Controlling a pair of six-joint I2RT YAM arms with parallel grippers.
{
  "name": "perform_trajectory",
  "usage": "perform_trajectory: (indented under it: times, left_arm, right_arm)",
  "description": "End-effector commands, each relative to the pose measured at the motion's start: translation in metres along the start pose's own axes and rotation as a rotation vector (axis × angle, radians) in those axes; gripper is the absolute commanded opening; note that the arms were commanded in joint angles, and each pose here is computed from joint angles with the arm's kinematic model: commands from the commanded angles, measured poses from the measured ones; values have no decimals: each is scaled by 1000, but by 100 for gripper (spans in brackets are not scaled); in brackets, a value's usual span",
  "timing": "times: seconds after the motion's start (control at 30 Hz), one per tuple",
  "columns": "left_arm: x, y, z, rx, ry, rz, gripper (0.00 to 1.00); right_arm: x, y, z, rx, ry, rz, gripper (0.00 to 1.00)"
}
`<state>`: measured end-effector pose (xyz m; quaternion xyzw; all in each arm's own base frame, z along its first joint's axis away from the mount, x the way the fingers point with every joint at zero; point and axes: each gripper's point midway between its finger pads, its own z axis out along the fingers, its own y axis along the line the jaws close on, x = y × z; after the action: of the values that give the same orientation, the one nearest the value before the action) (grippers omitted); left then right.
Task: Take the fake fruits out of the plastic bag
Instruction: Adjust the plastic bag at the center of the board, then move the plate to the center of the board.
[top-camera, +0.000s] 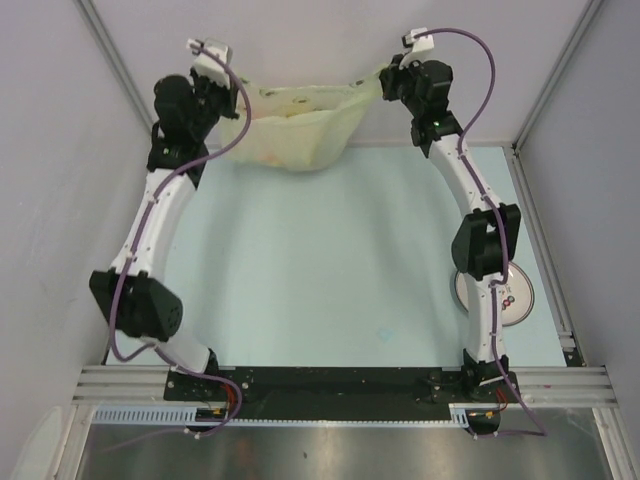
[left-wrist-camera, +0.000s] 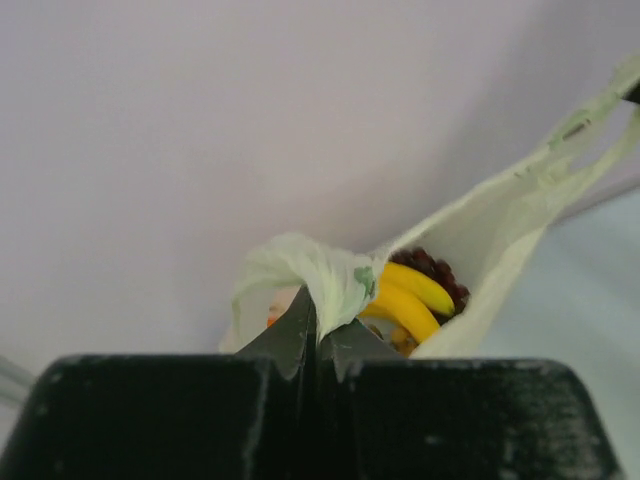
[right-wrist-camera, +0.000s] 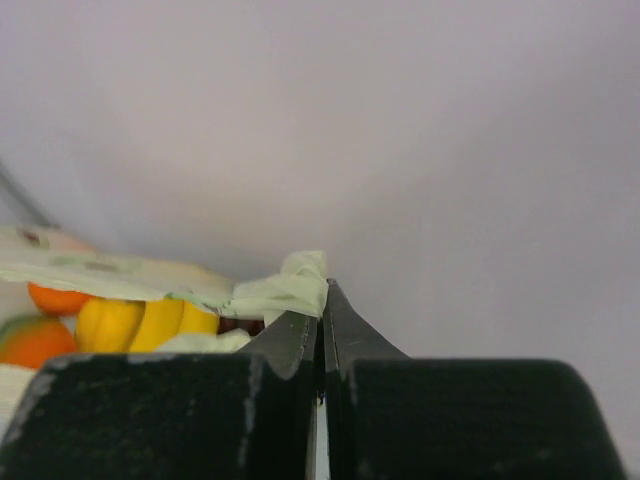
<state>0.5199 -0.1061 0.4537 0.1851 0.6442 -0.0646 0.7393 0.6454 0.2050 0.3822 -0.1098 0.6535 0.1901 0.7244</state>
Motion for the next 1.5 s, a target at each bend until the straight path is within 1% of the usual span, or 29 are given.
perform_trajectory:
  times: [0.0,0.03,0.07,0.1,0.13,0.17,0.2,0.23,0.27,0.3,0.37,0.4,0.47,0.5,0.53,0.57,0.6,0.63,0.67,0.73,0.77,0.93,1.03,1.13,1.23,1.3,1.47]
  left_arm:
    - [29,-28,-61,59,20,28,0]
    - [51,-34,-69,73,67,16,0]
    - [97,-48,-82,103,165,-23,0]
    - [99,-57,-96,125,170,-30,0]
    - [111,-68,-104,160,192,-37,0]
    - [131,-81,-115,187,235,-47,0]
    - [133,-97,-120,220,236,-47,0]
    - [129,-104,-126,226,227,-49,0]
    - [142,-113,-132,240,269,-62,0]
    - [142,-124,-134,263,271,-69,0]
    - [144,-130,-136,270,293,-109,0]
    - [144,-132,-136,266,299,-127,0]
    - [140,-129,-133,238,301,-174,0]
    - [139,-127,-132,222,301,-185,0]
    - [131,-124,-130,203,285,-201,0]
    - [128,-122,-129,193,278,-207,0]
    - [126,-119,-128,174,275,-210,0]
    - [123,-117,-126,164,269,-217,0]
    - [122,-117,-125,162,269,-218,0]
    - [120,-115,-122,158,264,-214,0]
    - [122,-115,-121,155,268,-212,0]
    - [122,-116,-120,162,270,-210,0]
    - [123,-114,-122,153,276,-204,0]
    - [125,-111,-125,136,278,-189,0]
    - [124,-107,-126,118,271,-181,0]
    - [122,-107,-127,114,263,-179,0]
    - [112,-98,-134,80,245,-149,0]
  right_arm:
    - [26,29,-40,-125,119,-34,0]
    - [44,37,-50,-152,162,-63,0]
    - [45,49,-66,-189,181,-84,0]
    - [94,58,-85,-215,286,-70,0]
    - [108,63,-99,-231,326,-50,1]
    - [109,65,-111,-231,343,-31,6]
    - [133,65,-128,-226,420,4,35]
    - [135,68,-135,-235,437,39,51]
    - [132,70,-147,-239,467,54,62]
    - [143,73,-162,-240,528,76,74]
    - [141,70,-182,-234,568,69,79]
    - [136,69,-202,-219,613,65,80]
    - [157,51,-239,-122,743,17,80]
    - [147,46,-255,-93,747,-13,80]
    - [165,31,-278,-30,818,-44,80]
    - [175,24,-299,-18,883,-85,80]
    - [170,18,-316,0,887,-118,79]
    - [188,9,-339,34,957,-138,78]
    - [196,0,-359,50,1013,-144,77]
    - [204,-4,-380,62,1074,-132,74]
    - [215,-4,-397,76,1137,-110,73]
    - [234,-9,-417,184,1230,-20,69]
    - [242,-21,-430,291,1270,-9,68]
    - [251,-29,-440,360,1323,24,66]
    - [260,-36,-446,415,1363,21,63]
    - [268,-41,-450,456,1400,11,63]
    - [283,-40,-458,559,1466,79,64]
